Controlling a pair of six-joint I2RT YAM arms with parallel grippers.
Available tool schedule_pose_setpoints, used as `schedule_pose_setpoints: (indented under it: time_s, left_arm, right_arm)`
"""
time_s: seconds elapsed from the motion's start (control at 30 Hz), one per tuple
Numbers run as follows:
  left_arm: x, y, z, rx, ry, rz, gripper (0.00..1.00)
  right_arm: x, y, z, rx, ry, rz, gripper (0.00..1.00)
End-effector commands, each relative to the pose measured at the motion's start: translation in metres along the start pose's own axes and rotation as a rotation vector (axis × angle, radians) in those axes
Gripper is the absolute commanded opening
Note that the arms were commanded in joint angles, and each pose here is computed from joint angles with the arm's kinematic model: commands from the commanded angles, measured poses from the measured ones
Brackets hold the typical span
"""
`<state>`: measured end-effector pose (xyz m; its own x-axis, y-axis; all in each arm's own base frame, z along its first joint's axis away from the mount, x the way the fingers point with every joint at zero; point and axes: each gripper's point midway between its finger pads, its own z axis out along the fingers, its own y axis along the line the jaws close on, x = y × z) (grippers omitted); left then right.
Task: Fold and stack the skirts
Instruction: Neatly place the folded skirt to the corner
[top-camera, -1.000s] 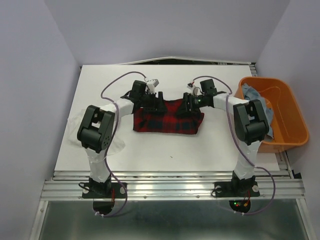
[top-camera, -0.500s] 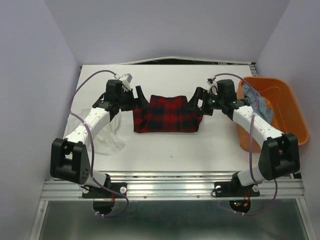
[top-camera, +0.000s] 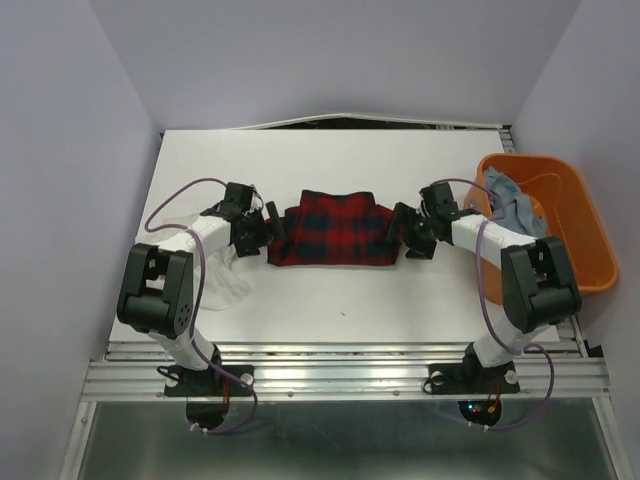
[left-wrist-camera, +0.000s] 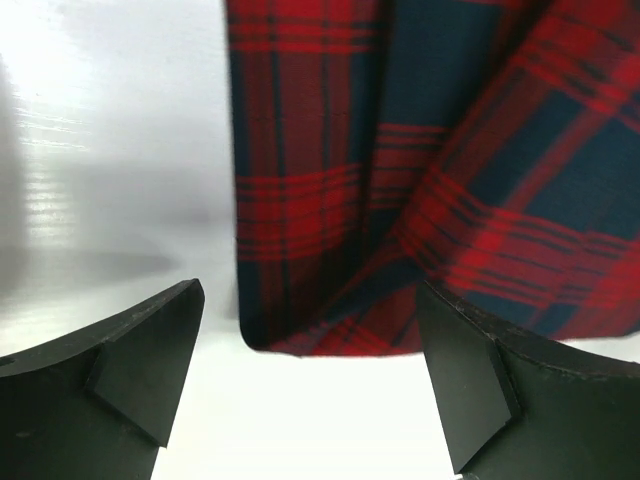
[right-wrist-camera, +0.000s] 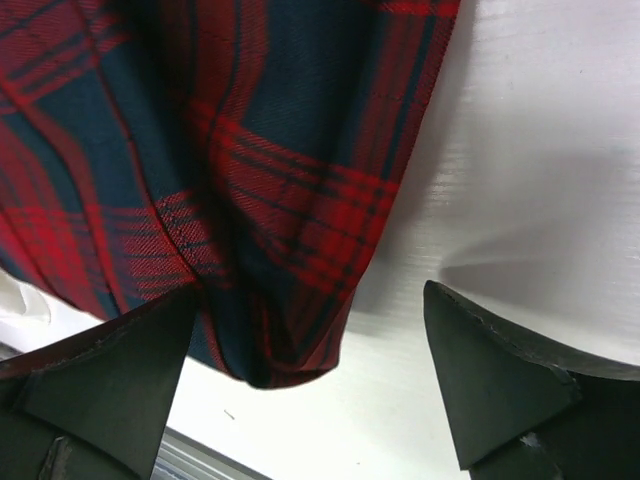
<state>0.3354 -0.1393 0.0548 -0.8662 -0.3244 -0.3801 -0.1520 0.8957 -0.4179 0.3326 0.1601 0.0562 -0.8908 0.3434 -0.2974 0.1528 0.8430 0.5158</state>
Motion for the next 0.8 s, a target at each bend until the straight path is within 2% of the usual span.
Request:
schedule_pose_setpoints:
  time_s: [0.0, 0.17, 0.27, 0.6, 0.63, 0.7, 0.73, 0.77]
  left_arm:
    - [-0.003, 0.0, 0.013, 0.008, 0.013, -0.024, 0.98]
    - [0.012, -0.023, 0.026, 0.198, 0.109, -0.053, 0.98]
    - [0.016, -0.028, 0.029, 0.246, 0.113, -0.062, 0.98]
    - [0.013, -0.024, 0.053, 0.253, 0.094, -0.069, 0.98]
    - [0.012, -0.025, 0.056, 0.253, 0.097, -0.06, 0.96]
    - [0.013, -0.027, 0.059, 0.245, 0.098, -0.04, 0.83]
    - [0.012, -0.03, 0.059, 0.247, 0.093, -0.022, 0.65]
    - [0.011, -0.031, 0.059, 0.237, 0.084, -0.012, 0.54]
  right_arm:
    - [-0.007, 0.011, 0.01, -0.08, -0.03, -0.004, 1.0]
    - [-0.004, 0.022, 0.016, -0.177, -0.033, -0.022, 1.0]
    - [-0.002, 0.025, 0.016, -0.217, -0.044, -0.037, 1.0]
    - [-0.005, 0.02, 0.029, -0.218, -0.064, -0.058, 1.0]
    - [-0.005, 0.02, 0.032, -0.224, -0.059, -0.056, 0.97]
    - [-0.005, 0.024, 0.034, -0.234, -0.06, -0.066, 0.94]
    - [-0.007, 0.025, 0.035, -0.233, -0.063, -0.064, 0.91]
    - [-0.006, 0.027, 0.037, -0.233, -0.062, -0.069, 0.89]
